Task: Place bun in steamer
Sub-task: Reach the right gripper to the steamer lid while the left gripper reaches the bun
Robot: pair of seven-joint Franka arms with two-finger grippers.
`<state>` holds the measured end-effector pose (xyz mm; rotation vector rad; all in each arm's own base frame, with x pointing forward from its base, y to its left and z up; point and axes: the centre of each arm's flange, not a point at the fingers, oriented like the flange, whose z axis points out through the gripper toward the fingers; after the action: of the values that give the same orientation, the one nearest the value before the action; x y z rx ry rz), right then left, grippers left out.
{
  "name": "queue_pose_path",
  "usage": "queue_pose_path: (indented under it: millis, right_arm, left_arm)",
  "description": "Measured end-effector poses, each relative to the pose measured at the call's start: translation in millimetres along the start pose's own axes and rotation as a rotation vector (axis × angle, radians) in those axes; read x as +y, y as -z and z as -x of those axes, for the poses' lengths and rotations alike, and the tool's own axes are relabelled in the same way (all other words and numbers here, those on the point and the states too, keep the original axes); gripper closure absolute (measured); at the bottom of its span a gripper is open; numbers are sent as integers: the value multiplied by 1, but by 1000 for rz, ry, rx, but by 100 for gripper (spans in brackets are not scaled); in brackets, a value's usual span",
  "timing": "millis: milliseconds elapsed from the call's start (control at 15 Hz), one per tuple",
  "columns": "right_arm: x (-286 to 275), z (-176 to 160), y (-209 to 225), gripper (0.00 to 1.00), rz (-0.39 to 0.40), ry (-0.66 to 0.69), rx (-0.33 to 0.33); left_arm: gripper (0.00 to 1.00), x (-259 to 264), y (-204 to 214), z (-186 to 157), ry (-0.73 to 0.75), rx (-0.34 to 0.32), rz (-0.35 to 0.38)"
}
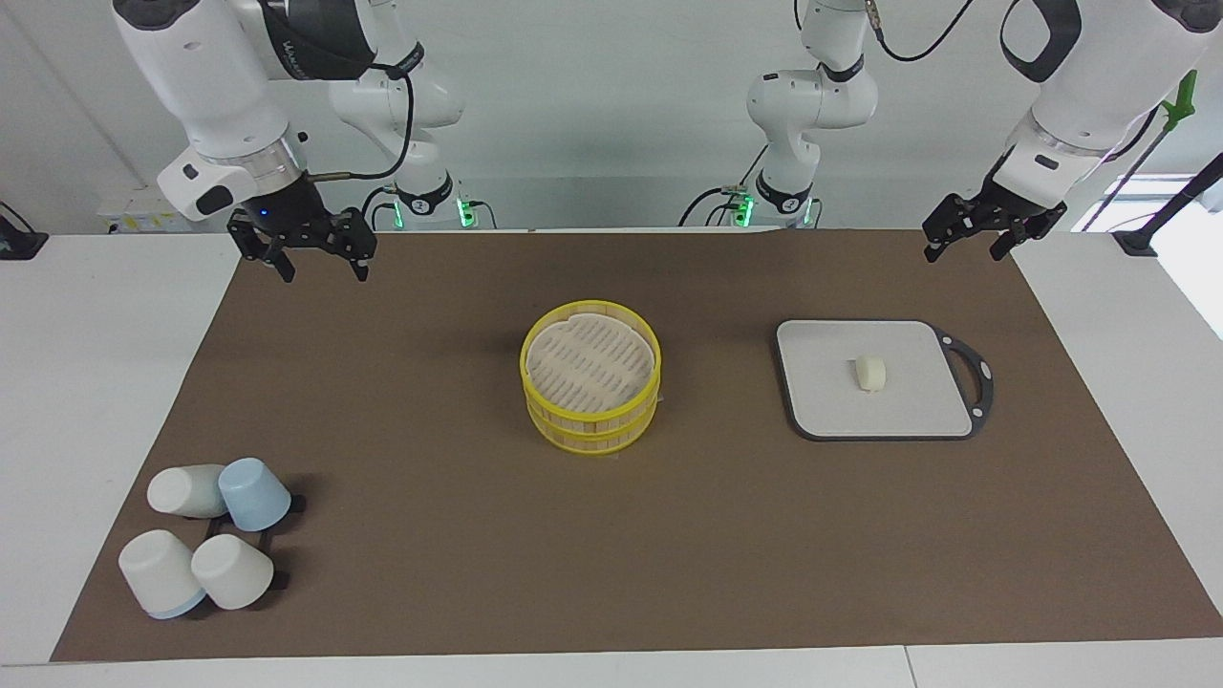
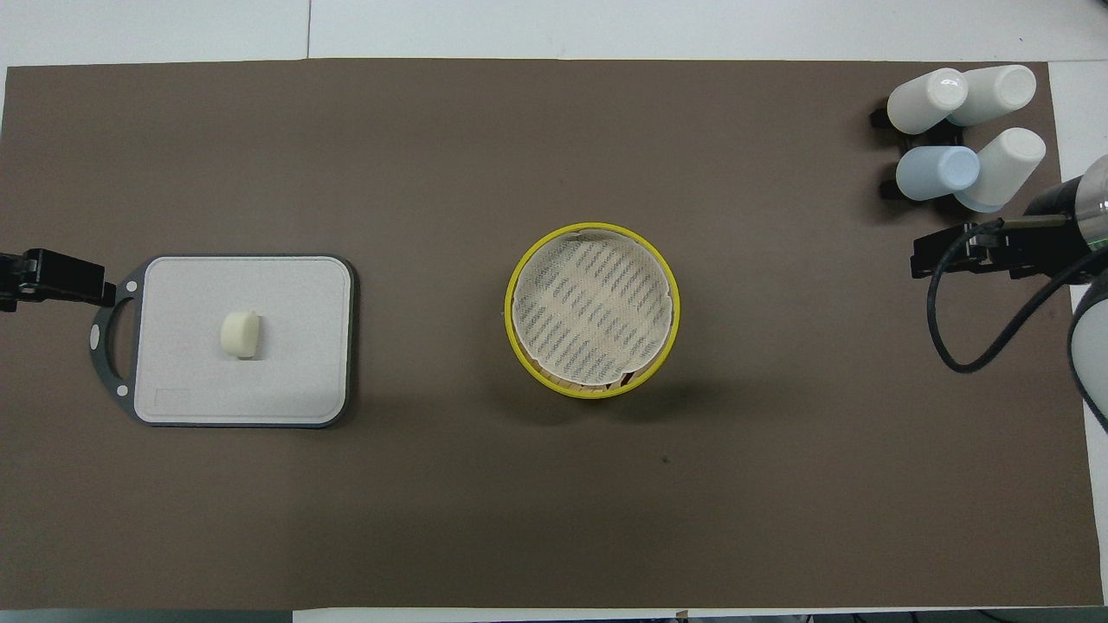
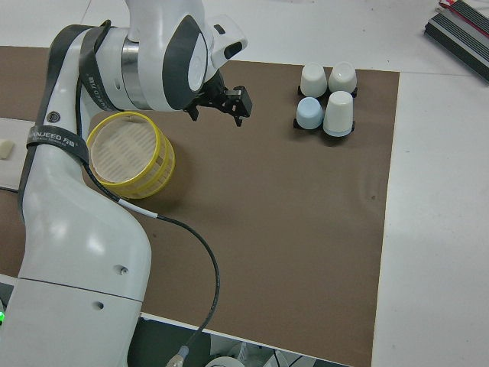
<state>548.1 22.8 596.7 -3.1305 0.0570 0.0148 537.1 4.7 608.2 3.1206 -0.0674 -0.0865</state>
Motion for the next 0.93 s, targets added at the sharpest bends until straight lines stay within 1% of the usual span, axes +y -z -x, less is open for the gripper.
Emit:
queue_pose_path:
  millis: [333, 467, 533, 600, 733, 800, 933]
  right_arm:
    - [-4, 0, 0, 0, -1, 9, -1]
    - [-31, 3, 1, 0, -3, 59, 2]
    - [-61, 5, 4, 0, -4, 100, 6]
    - [-104, 9, 6, 0, -6, 117, 6]
    - [-209, 19, 0, 0, -15, 71, 4]
    - [-261, 24, -13, 0, -20, 46, -1]
    - [-345, 28, -52, 0, -45, 20, 20]
  left_arm:
    - [0, 0, 0, 0, 0, 0, 0]
    - [0, 0, 0, 0, 0, 0, 0]
    - [0, 0, 0, 0, 0, 0, 0]
    - [0, 0, 0, 0, 0, 2, 0]
    - [0, -1, -6, -2, 0, 13, 0]
    - [0, -2, -18, -3, -4, 23, 0]
    - [0, -5, -63, 0, -41, 45, 1]
